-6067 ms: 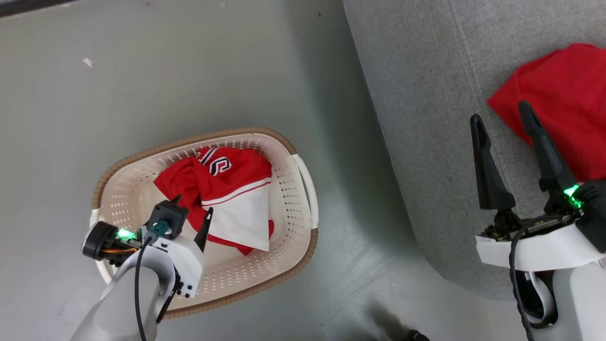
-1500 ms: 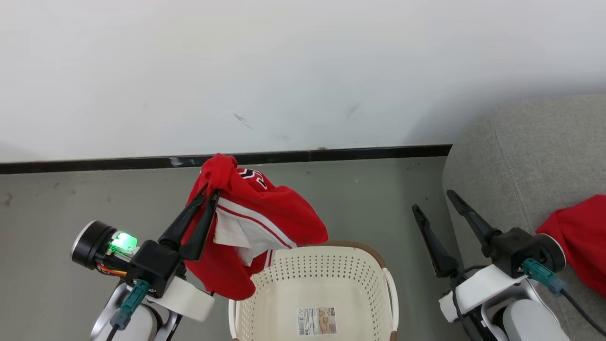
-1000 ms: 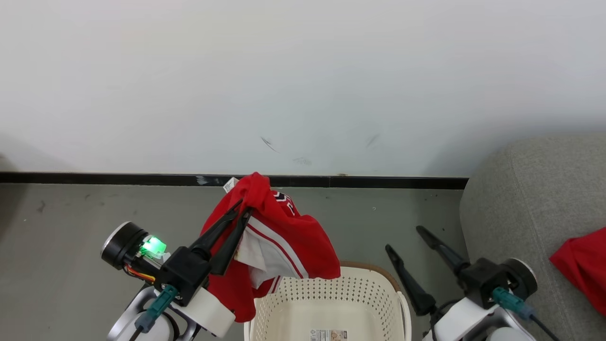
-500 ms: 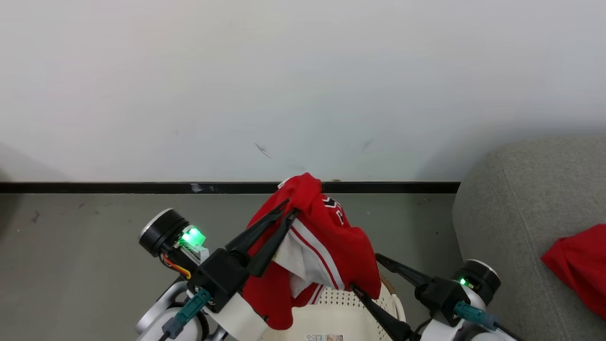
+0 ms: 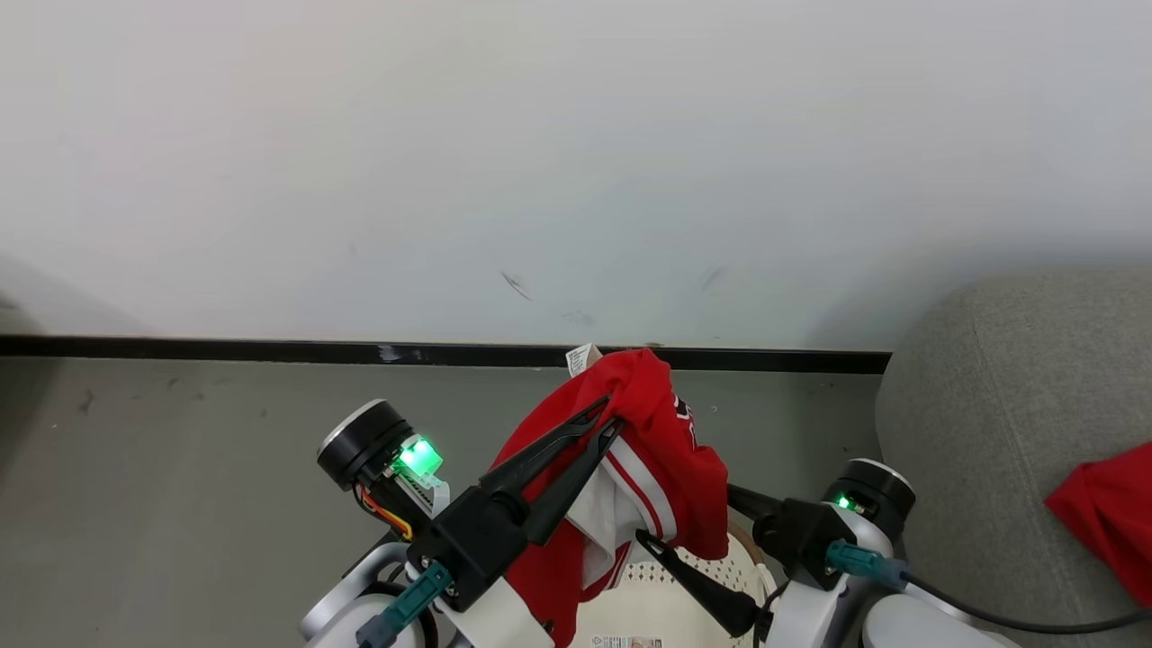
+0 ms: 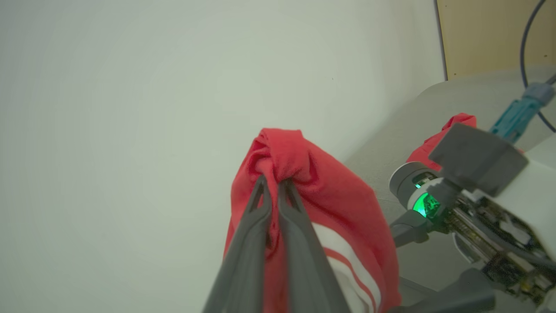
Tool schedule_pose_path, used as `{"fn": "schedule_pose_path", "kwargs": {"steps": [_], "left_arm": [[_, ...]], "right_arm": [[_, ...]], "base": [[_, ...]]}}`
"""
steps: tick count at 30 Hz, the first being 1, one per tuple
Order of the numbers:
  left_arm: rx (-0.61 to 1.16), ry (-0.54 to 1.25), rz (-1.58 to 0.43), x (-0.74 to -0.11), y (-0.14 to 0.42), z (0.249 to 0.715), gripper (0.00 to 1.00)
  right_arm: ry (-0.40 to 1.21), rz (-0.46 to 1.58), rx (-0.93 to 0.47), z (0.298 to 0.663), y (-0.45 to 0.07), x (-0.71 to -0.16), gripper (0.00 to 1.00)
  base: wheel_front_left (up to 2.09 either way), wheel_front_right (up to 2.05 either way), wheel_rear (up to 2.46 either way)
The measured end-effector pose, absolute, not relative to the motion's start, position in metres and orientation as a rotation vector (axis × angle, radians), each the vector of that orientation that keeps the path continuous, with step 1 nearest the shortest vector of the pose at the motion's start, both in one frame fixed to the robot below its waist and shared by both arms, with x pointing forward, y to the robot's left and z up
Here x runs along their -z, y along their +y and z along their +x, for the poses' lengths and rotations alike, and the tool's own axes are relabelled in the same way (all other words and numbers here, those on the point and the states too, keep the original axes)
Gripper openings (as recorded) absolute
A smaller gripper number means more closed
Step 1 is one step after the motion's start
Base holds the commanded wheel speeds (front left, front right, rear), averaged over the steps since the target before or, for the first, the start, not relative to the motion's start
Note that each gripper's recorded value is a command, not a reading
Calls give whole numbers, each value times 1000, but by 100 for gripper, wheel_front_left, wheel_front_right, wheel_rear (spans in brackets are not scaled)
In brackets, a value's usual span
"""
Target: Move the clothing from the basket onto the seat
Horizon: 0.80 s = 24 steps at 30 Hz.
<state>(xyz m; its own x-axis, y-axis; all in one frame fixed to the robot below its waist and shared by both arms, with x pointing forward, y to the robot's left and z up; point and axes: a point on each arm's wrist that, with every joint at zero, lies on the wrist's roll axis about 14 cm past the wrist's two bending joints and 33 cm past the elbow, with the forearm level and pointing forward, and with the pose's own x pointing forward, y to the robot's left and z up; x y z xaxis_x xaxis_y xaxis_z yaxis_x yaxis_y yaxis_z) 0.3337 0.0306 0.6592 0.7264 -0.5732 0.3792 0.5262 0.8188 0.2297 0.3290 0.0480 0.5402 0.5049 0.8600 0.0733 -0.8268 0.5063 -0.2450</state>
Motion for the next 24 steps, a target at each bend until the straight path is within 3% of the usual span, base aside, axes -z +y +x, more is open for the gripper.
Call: {"fn": "schedule_pose_path", "kwargs": {"steps": [1,2,3,4,5,12,22,24], "left_arm": [[607,-453,108,-659,31,333,0],[605,-454,108,-660,31,333,0],[603,-452,108,-660,32,332,0],[601,-450,106,-660,32,332,0],[599,-447,102,-659,33,332,0],[560,-399,59,-647,43,335,0],[565,-319,-20,-622,35,339,0],[574,-314,-31,-621,31,339,21]], "right_arm": [[-194,-185,-1035,327,51,-540,63],[-192,-183,-1047,326,54,-540,42],[-191,-184,-1054,325,56,-540,29],[-188,-184,-1056,326,57,-539,5],[-183,-182,-1056,326,57,-538,0],[-173,-142,-1019,334,51,-542,0],[-239,-79,-724,384,-27,-575,0],[-257,-69,-693,387,-35,-582,0]], "base": [[0,0,0],[0,0,0],[0,0,0],[0,0,0],[0,0,0],[0,0,0],[0,0,0],[0,0,0]]}}
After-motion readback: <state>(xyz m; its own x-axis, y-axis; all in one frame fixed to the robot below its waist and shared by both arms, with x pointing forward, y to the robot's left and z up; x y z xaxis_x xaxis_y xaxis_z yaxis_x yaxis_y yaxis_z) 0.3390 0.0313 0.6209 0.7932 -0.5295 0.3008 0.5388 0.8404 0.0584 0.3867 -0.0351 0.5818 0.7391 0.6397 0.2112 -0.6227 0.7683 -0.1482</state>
